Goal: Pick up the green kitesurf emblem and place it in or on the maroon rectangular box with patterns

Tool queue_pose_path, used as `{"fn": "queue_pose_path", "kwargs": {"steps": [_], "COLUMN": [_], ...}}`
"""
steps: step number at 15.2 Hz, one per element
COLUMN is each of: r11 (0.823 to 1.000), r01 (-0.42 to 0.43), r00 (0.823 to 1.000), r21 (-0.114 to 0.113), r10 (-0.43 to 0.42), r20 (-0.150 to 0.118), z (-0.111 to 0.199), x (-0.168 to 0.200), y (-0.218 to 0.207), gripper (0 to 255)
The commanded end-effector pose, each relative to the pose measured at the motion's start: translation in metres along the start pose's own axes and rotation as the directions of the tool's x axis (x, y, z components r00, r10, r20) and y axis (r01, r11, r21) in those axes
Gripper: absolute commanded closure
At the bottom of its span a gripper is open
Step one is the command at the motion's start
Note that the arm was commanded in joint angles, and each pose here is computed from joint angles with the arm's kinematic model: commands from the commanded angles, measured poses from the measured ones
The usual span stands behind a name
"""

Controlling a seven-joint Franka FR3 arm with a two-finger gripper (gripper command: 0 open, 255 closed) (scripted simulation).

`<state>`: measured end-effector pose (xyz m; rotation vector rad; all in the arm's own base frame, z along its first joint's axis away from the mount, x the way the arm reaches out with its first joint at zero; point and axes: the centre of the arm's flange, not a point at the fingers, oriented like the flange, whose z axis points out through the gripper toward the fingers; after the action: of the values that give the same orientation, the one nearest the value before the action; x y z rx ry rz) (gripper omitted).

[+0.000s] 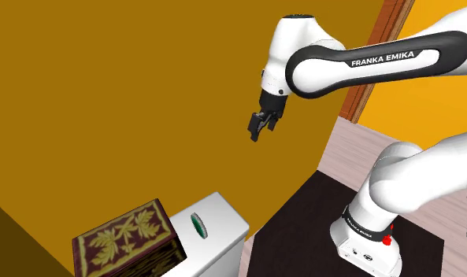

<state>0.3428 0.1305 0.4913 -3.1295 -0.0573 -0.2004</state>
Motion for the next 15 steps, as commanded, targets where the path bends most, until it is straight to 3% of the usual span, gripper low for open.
{"fn": "queue_pose_path", "kwargs": {"steps": [1,15], "r11": [1.000,0.998], "r01": [-0.010,-0.069], "r00": [1.000,0.997], "r21": [0.000,-0.006], "r10": [0.010,0.069], "r20": [0.003,0.026], "z": [0.019,0.145], "x": [0.000,0.011], "y": [-0.018,-0.153], "gripper": [0,0]}}
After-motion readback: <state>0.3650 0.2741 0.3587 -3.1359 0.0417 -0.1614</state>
